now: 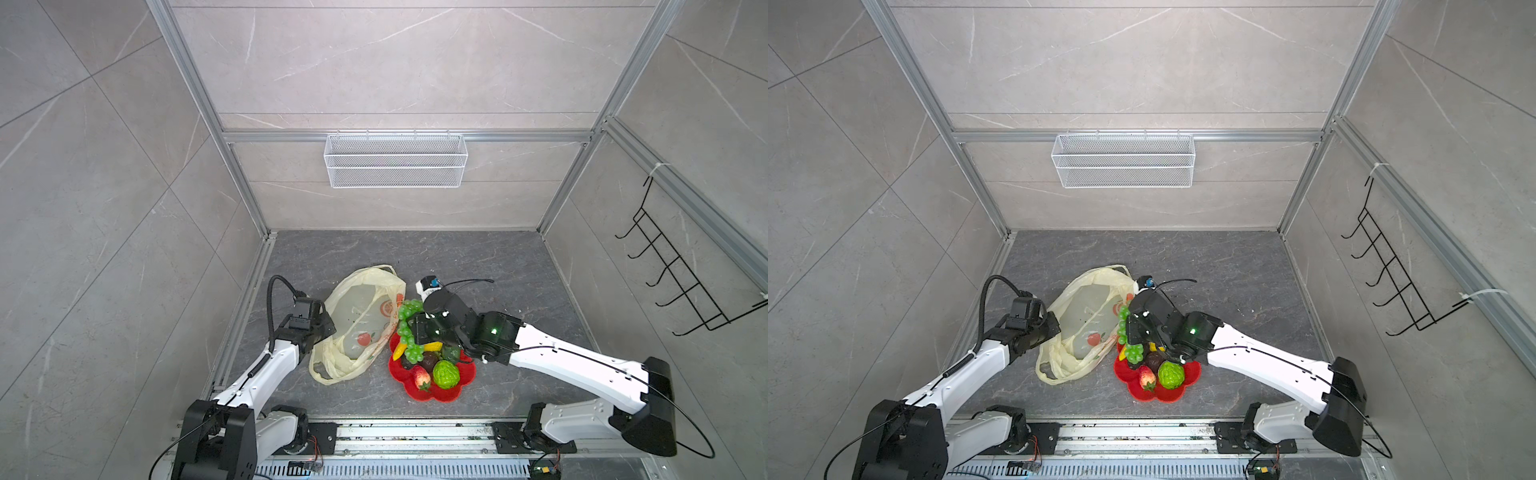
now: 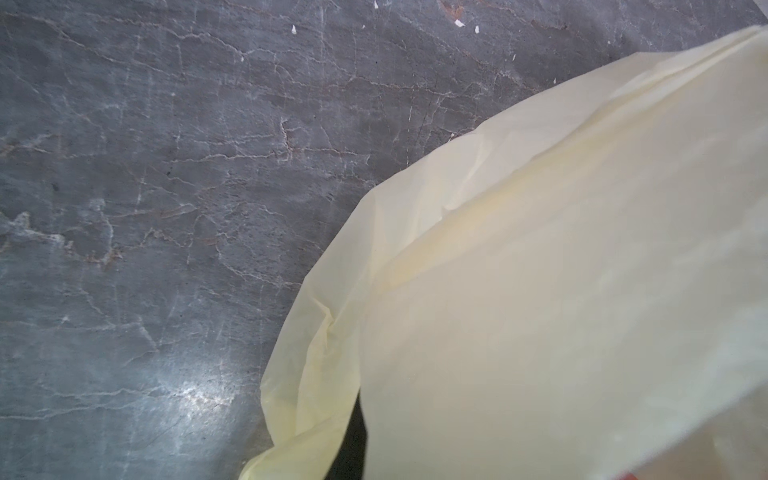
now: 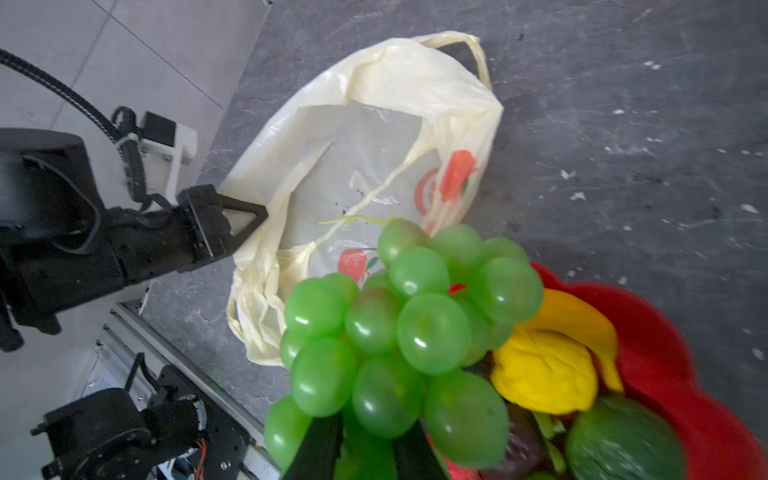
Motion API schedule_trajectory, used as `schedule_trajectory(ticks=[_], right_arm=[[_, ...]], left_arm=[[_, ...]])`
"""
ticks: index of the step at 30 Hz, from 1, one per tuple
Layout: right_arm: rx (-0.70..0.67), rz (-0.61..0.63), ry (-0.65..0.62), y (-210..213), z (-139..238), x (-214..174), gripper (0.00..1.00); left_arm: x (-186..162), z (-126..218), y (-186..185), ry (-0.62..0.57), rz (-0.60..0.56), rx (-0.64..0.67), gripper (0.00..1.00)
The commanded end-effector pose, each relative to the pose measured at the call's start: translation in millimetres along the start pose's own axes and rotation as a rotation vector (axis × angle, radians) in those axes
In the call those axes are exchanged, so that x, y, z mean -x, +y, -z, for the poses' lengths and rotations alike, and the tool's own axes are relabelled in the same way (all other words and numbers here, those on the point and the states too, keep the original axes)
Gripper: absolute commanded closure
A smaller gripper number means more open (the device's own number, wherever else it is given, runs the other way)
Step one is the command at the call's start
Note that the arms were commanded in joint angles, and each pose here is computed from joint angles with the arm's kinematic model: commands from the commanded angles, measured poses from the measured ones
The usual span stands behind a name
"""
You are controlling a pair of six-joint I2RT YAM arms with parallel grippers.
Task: Take the fake fruits out of the plastic bag
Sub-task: 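Lift the grapes out and carry them over the red plate, then lower the grapes onto the red plate and open the right gripper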
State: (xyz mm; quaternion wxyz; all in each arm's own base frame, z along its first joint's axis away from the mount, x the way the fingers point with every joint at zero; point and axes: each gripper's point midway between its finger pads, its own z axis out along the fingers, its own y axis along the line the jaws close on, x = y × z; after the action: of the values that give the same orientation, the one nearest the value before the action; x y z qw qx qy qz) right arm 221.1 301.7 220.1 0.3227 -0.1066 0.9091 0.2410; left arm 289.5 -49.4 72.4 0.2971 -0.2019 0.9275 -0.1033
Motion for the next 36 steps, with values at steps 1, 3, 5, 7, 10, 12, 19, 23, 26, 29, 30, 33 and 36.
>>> schedule_trajectory(ticks=[1, 3, 5, 7, 10, 12, 19, 23, 26, 29, 30, 33, 36], right_arm=[[-0.108, 0.004, 0.006, -34, 15, -14, 0.80], [-0.134, 0.011, 0.001, -47, 24, -18, 0.80], [-0.203, 0.004, 0.009, -71, 30, -24, 0.80], [-0.235, 0.024, 0.018, -87, 34, -28, 0.80], [-0.233, 0.061, 0.037, -98, 37, -34, 0.80], [-0.232, 0.095, 0.051, -102, 36, -37, 0.80], [-0.274, 0.187, 0.118, -113, 29, -47, 0.80], [-0.308, 0.264, 0.153, -119, 24, -50, 0.80], [-0.313, 0.313, 0.174, -119, 18, -51, 0.80], [-0.313, 0.362, 0.184, -119, 11, -52, 0.80], [-0.306, 0.374, 0.180, -118, 7, -51, 0.80], [-0.261, 0.396, 0.189, -109, -4, -53, 0.79], [-0.247, 0.431, 0.219, -107, -16, -57, 0.79]], left_arm=[[2, -2, 0, -0.010, -0.013, -0.009, 1.00], [2, -2, 0, -0.008, -0.013, -0.009, 1.00], [2, -2, 0, -0.011, -0.013, -0.007, 1.00], [2, -1, 0, -0.012, -0.013, -0.008, 1.00], [3, -1, 0, -0.013, -0.012, -0.009, 1.00], [3, -2, 0, -0.013, -0.013, -0.008, 1.00], [2, -2, 0, -0.010, -0.013, -0.008, 1.00], [2, -3, 0, -0.007, -0.015, -0.011, 1.00], [2, -3, -1, -0.007, -0.015, -0.011, 1.00], [2, -3, -1, -0.006, -0.017, -0.012, 1.00], [2, -3, -1, -0.007, -0.017, -0.011, 1.00], [2, -3, -1, -0.006, -0.017, -0.010, 1.00], [2, -4, -1, -0.004, -0.017, -0.010, 1.00]])
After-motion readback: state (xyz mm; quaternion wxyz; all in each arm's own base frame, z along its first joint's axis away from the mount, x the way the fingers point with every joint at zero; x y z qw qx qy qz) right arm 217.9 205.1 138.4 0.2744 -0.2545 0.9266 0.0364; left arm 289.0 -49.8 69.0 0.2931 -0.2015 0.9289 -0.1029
